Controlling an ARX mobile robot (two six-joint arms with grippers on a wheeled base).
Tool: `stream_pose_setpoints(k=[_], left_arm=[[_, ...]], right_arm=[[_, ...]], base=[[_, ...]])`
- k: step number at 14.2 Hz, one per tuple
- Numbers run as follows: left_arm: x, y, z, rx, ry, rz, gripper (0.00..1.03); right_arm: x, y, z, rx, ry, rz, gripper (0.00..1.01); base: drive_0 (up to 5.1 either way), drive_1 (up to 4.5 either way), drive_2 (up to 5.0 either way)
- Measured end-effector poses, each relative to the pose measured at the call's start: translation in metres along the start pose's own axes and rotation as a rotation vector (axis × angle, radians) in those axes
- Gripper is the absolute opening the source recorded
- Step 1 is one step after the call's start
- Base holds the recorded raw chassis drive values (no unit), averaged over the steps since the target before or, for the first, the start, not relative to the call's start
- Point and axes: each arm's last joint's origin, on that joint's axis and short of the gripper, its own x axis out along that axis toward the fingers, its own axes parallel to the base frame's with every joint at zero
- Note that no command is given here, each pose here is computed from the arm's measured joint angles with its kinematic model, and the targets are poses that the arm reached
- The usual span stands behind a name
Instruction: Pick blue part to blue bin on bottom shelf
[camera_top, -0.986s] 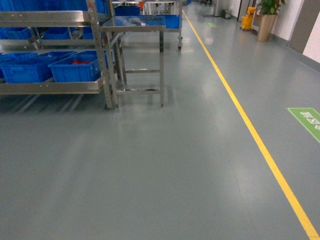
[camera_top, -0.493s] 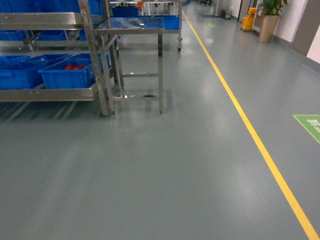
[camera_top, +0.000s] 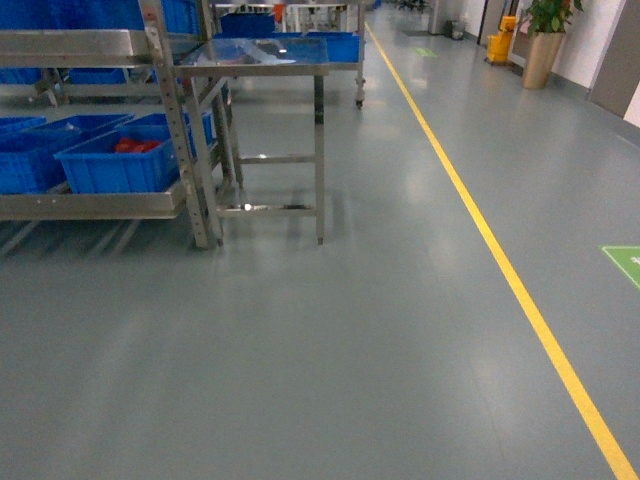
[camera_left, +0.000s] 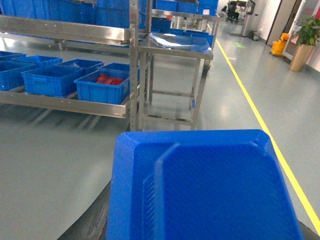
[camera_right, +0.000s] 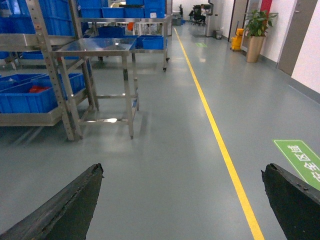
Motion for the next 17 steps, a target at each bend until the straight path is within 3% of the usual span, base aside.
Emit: stream_pose_setpoints(k=[17], left_arm=[[0.0000,0.0001,0.0001,-0.001,-0.001,0.001,0.44]], right_arm=[[0.0000,0.0000,0.0001,0.000,-0.001,0.000,0.98]], base=[[0.0,4.03,-4.0]])
